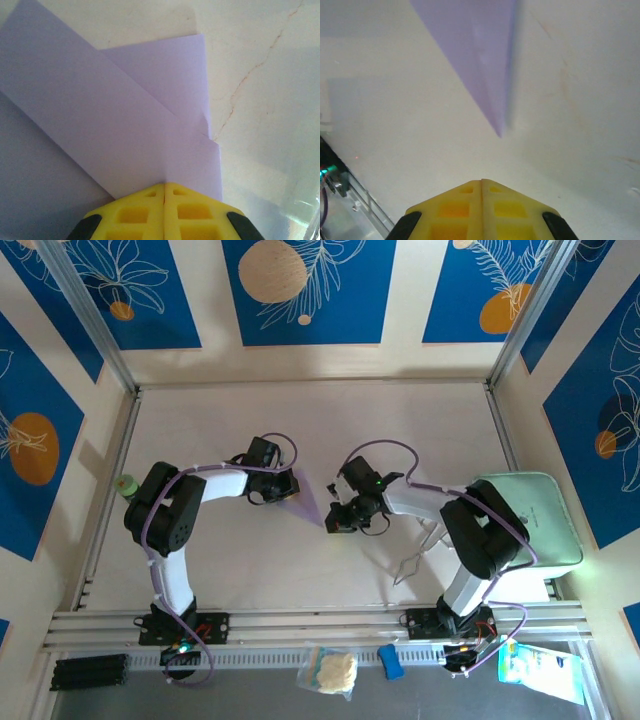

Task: Fold a paper plane with a square sheet of paper (pick it up from the middle)
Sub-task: Fourth fold the wing at the center of the table.

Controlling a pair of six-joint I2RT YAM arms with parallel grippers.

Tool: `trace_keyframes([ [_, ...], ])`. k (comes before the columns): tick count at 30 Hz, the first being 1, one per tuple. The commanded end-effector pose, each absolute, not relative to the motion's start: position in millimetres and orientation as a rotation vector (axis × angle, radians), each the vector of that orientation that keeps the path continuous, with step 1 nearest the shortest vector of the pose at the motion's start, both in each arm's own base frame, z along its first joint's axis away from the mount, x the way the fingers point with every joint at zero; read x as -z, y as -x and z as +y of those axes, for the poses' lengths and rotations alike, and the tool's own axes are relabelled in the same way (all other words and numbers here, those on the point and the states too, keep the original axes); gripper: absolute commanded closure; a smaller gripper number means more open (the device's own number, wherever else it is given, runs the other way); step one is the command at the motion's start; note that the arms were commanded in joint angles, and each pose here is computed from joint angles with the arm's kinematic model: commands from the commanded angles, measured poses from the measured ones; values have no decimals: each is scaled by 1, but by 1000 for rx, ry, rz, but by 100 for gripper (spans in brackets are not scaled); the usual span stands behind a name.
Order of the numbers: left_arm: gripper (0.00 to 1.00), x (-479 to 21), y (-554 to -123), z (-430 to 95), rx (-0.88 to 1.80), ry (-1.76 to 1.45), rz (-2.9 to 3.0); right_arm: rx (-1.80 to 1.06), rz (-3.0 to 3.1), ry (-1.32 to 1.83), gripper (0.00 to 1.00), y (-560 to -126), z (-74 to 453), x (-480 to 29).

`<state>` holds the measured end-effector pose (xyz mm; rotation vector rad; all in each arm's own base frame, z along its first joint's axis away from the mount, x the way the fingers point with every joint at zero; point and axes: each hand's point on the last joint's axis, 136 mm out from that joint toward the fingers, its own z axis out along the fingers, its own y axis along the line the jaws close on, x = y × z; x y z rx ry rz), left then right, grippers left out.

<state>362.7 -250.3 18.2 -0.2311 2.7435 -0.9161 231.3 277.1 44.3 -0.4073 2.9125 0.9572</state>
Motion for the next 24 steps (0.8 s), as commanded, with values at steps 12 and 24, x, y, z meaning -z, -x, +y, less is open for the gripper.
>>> trace_keyframes([
  [12,91,10,-343,-230,789,272,2850,-839,2955,381,100,-262,301,-20],
  [24,85,-55,-354,-260,953,29,2692,-752,3095,322,100,-244,281,20],
])
